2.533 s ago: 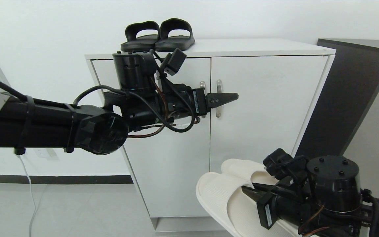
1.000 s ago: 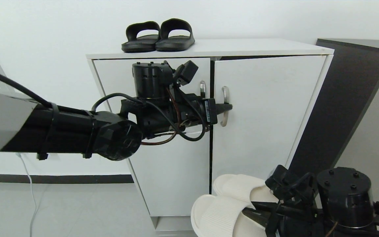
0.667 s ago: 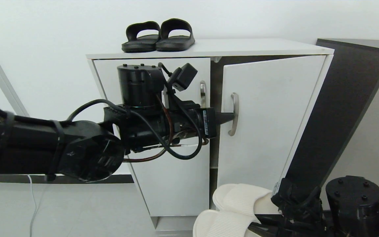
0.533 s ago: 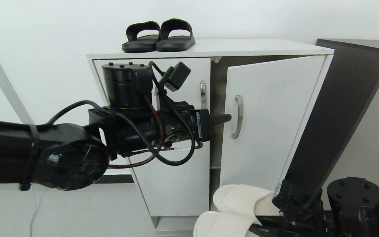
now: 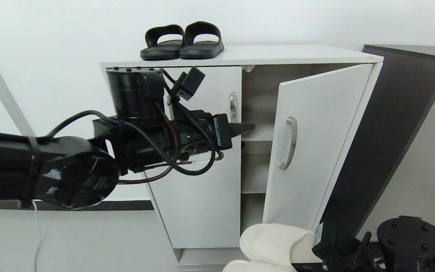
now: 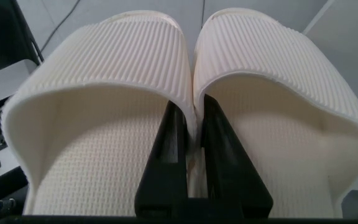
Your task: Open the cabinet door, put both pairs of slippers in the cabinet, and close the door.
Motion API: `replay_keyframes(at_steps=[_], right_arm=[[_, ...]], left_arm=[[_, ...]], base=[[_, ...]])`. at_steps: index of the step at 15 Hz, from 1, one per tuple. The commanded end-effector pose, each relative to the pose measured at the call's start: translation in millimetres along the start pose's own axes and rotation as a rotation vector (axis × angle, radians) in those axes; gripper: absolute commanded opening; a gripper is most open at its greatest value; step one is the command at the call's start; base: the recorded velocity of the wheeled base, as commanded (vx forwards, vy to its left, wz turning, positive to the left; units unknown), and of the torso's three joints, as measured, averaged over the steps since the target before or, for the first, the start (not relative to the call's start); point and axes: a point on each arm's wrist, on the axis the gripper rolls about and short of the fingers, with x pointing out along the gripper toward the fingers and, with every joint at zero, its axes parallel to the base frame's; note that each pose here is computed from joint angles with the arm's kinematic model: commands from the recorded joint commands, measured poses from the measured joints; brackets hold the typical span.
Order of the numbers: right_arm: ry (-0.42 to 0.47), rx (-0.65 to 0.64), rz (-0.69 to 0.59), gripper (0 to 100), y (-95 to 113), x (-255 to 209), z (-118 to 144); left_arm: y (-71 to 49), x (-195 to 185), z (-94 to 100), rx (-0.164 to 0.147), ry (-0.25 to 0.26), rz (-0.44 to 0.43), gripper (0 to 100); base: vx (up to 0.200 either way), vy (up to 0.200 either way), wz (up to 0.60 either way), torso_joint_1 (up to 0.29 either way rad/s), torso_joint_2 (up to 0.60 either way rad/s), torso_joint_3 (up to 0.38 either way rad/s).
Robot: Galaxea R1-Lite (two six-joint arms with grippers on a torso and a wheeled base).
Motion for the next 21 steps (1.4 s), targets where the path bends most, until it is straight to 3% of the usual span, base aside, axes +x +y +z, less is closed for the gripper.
replay_keyframes(at_steps=[1, 4, 7, 10, 12, 14, 16, 18, 19, 21], right_arm=[[0.003, -0.002, 0.006, 0, 1.4, 0.0, -0.9], [0.015, -0.002, 0.007, 0, 1.4, 1.5, -3.1], [0.021, -0.005, 0.017, 0, 3.6, 0.8, -4.8], [0.058, -0.024, 0.077, 0, 16.4, -3.3, -15.5], [0.064, -0.034, 0.116, 0, 21.7, -6.1, -20.3], [0.061, -0.064, 0.122, 0, 22.9, -7.0, -23.8], [0.064, -0.067, 0.121, 0, 22.8, -6.7, -24.5], [0.061, -0.070, 0.121, 0, 22.8, -6.8, -23.9], [0.060, -0.067, 0.119, 0, 22.5, -6.8, -23.7], [0.059, -0.067, 0.122, 0, 22.6, -6.8, -23.7]], left_arm=[[11.6, 29.8, -9.1, -0.009, 0.023, -0.009, 0], [20.9, 46.1, -11.1, -0.016, 0.018, -0.004, 0], [21.3, 47.9, -9.9, -0.054, 0.013, -0.005, 0], [19.7, 48.1, -10.7, -0.054, 0.015, -0.009, 0], [5.7, 52.5, -18.9, -0.054, 0.039, -0.040, 0], [-28.0, 57.2, -28.9, -0.041, 0.062, -0.128, 0], [-45.0, 59.7, -31.6, -0.025, 0.050, -0.183, 0], [-44.8, 59.6, -30.7, -0.023, 0.045, -0.183, 0], [-34.5, 55.3, -25.9, -0.022, 0.031, -0.153, 0], [-25.3, 42.6, -18.5, -0.023, 0.002, -0.097, 0]], base=[[0.000, 0.000, 0.00, 0.000, 0.00, 0.000], [0.000, 0.000, 0.00, 0.000, 0.00, 0.000], [-0.067, 0.000, 0.00, 0.002, 0.00, 0.001], [-0.200, 0.000, 0.00, 0.007, 0.00, 0.005], [-0.200, 0.000, 0.00, -0.005, 0.00, 0.005], [-0.200, 0.000, 0.00, 0.005, 0.00, 0.005], [-0.200, 0.000, 0.00, 0.000, 0.00, 0.005], [0.000, 0.000, 0.00, 0.000, 0.00, 0.000], [0.000, 0.000, 0.00, 0.000, 0.00, 0.000], [0.000, 0.000, 0.00, 0.000, 0.00, 0.000]])
